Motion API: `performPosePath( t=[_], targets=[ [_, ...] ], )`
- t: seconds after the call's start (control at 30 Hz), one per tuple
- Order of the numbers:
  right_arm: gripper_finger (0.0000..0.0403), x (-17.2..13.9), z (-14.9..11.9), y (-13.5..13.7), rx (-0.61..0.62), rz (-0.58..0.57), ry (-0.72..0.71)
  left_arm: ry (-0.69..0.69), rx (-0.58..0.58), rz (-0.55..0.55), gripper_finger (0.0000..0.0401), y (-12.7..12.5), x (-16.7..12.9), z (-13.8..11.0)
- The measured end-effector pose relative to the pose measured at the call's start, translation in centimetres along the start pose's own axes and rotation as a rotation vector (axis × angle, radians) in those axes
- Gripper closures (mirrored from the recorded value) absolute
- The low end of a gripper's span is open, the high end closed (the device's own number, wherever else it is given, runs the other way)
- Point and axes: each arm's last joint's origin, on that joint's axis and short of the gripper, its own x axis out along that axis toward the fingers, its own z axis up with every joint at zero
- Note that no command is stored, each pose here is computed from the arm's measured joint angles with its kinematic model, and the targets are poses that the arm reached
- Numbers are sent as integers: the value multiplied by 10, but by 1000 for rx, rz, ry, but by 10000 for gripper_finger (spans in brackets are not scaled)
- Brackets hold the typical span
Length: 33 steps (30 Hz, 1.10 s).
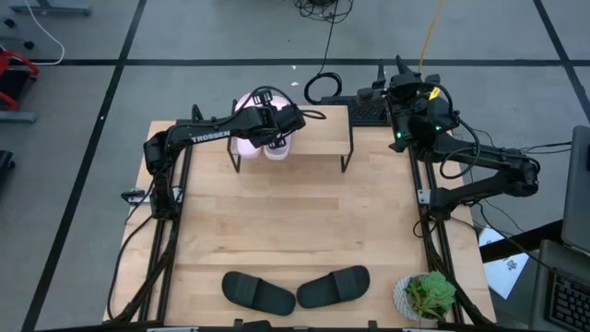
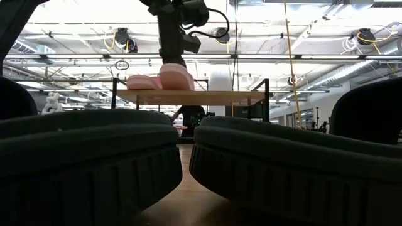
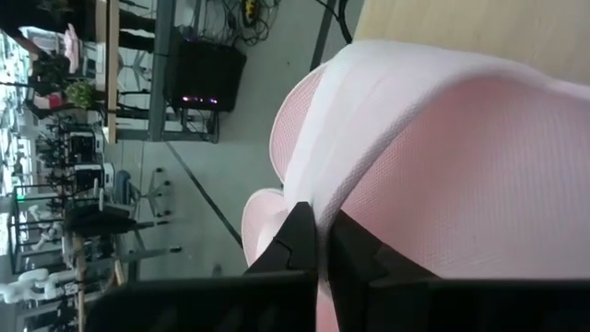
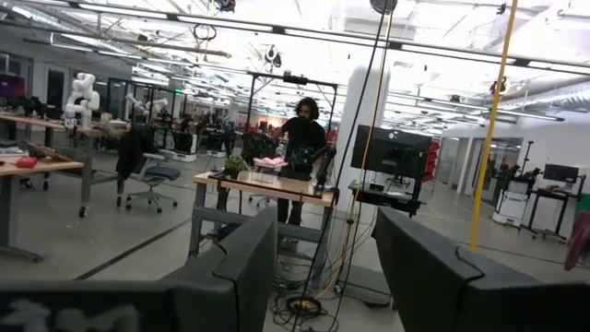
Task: Pick and place slides into the shelf
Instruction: Put the pink slide on the shelf
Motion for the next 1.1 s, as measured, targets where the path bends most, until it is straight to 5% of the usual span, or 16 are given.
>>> performPosePath(
  t=[1.1],
  targets=[
    [229,0,0,0,2,-2,2,34,-37,-62,379,9,13,-7]
  ],
)
